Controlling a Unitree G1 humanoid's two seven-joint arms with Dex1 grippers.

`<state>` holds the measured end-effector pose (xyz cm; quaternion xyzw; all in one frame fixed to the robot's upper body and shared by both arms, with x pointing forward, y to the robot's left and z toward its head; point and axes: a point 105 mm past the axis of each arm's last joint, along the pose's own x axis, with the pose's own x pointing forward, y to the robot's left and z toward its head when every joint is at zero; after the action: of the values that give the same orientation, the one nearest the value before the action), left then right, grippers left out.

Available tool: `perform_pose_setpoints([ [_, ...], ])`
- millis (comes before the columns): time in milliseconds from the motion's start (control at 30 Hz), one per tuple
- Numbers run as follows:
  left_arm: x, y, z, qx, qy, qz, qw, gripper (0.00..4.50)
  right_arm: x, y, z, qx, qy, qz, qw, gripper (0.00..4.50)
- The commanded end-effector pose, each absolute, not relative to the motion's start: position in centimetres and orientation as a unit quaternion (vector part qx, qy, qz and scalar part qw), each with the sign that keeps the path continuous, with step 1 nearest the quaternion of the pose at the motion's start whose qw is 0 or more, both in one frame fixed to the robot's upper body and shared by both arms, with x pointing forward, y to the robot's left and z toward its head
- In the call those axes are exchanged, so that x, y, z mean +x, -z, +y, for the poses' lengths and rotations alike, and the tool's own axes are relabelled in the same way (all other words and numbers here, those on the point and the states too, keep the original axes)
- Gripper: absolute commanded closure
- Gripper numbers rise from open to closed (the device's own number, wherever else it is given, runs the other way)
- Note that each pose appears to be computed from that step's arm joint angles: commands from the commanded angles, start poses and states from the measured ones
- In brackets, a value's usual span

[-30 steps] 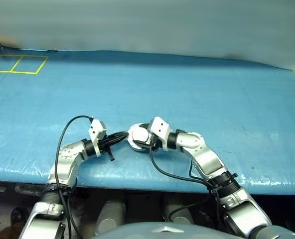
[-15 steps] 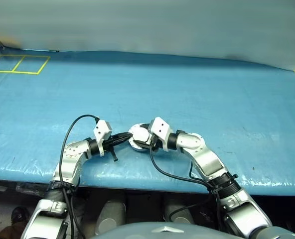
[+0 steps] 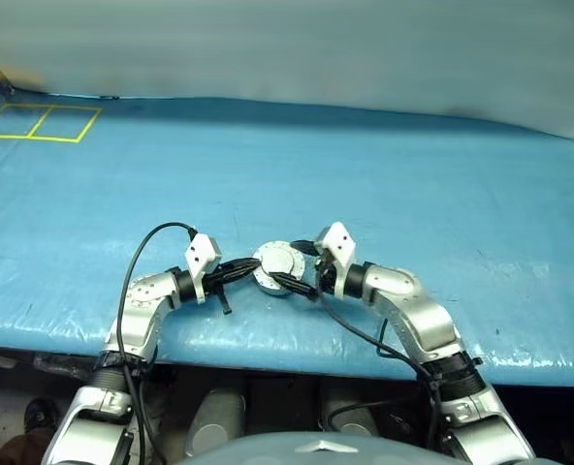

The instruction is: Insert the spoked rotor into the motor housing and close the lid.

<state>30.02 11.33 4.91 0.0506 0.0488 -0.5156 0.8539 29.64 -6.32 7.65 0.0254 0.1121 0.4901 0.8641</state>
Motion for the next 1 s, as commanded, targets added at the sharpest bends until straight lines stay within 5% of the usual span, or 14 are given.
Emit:
perform_pose_setpoints([
  [33, 29.6, -3.9, 11.2, 0.052, 0.517, 0.066, 0.852, 4.5, 30.4, -9.3, -8.1, 0.109, -0.455, 0.107, 0.878, 0.03],
  [433, 29.8, -3.9, 11.0, 0.055, 0.517, 0.061, 0.852, 4.5, 29.5, -5.0, -10.5, 0.341, -0.367, 0.262, 0.825, 0.03],
  [667, 29.6, -3.7, 11.1, 0.056, 0.514, 0.062, 0.854, 4.5, 27.7, -5.0, -7.9, 0.392, -0.401, 0.293, 0.775, 0.03],
  [933, 29.6, -3.7, 11.2, 0.058, 0.511, 0.061, 0.856, 4.5, 28.0, -4.8, -7.3, 0.403, -0.392, 0.297, 0.772, 0.03],
  [1000, 29.6, -3.7, 11.2, 0.058, 0.511, 0.061, 0.855, 4.5, 28.3, -5.0, -7.4, 0.419, -0.388, 0.288, 0.769, 0.69],
])
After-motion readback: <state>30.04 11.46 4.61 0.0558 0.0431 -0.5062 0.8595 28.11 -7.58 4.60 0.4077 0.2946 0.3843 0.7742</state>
